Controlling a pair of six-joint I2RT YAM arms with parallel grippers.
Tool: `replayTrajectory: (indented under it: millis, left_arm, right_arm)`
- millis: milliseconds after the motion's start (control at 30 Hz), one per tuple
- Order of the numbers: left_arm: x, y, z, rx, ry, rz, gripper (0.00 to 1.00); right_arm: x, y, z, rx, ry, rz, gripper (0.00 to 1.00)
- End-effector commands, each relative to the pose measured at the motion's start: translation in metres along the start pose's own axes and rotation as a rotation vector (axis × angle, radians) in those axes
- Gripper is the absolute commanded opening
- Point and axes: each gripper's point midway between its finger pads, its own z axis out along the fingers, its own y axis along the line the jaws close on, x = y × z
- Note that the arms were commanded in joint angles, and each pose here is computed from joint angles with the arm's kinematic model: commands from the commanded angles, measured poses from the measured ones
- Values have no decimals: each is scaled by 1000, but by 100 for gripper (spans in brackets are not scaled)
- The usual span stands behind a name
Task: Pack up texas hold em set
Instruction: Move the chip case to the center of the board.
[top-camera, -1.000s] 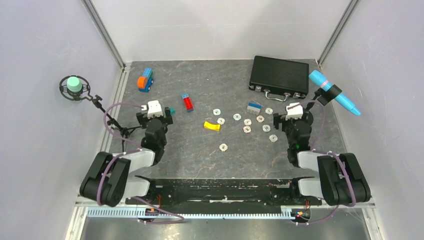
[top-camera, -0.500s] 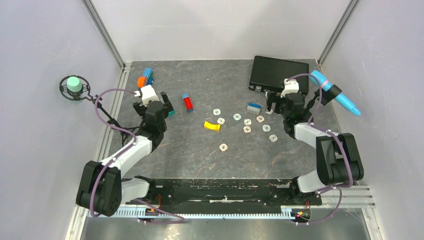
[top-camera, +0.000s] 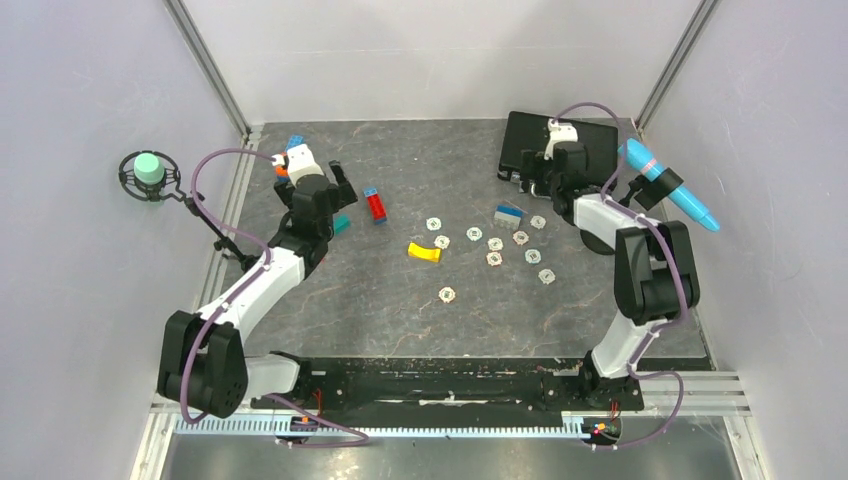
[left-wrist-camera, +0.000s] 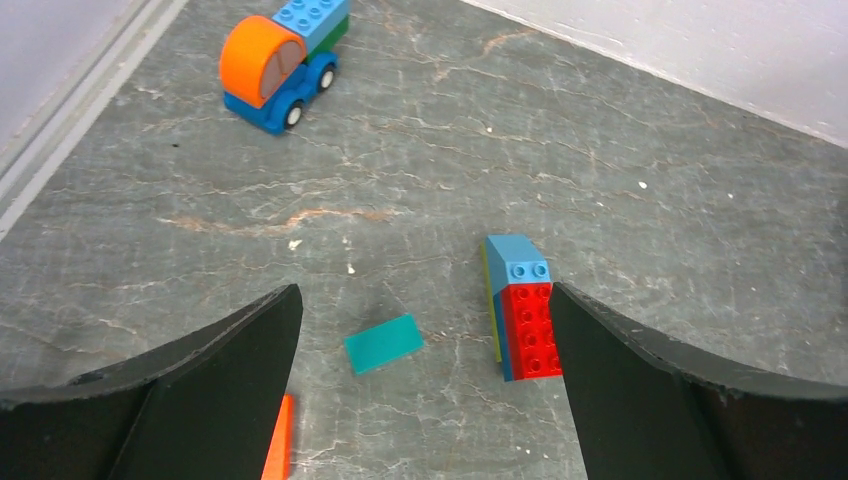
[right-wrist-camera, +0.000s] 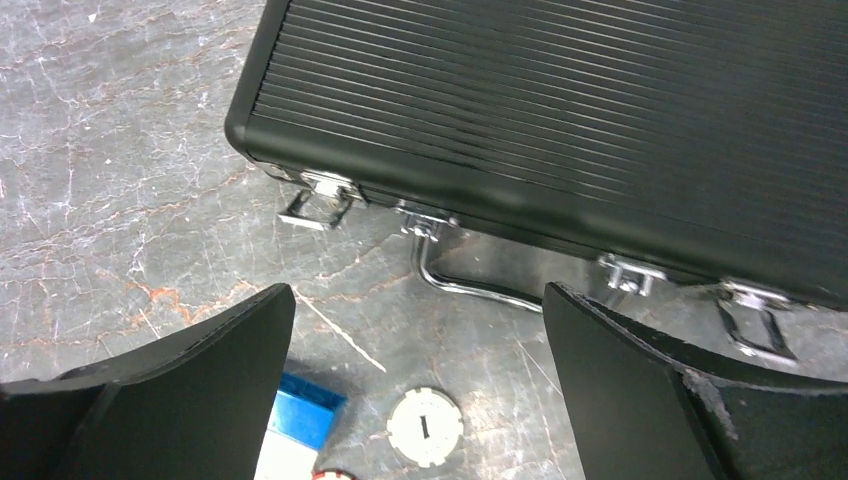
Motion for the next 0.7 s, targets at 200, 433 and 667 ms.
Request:
replayTrajectory:
  millis: [200, 433, 667]
  left_arm:
    - [-8, -30, -3, 113, 47, -74, 100]
    - [-8, -35, -6, 145, 65, -75, 100]
    - [-3, -43, -5, 179, 90, -76, 100]
  right_arm:
    - [-6, 45, 35, -61, 71, -32, 98]
    - [26, 39, 32, -22, 147, -31, 98]
    - [48, 31, 31, 1, 171, -63, 98]
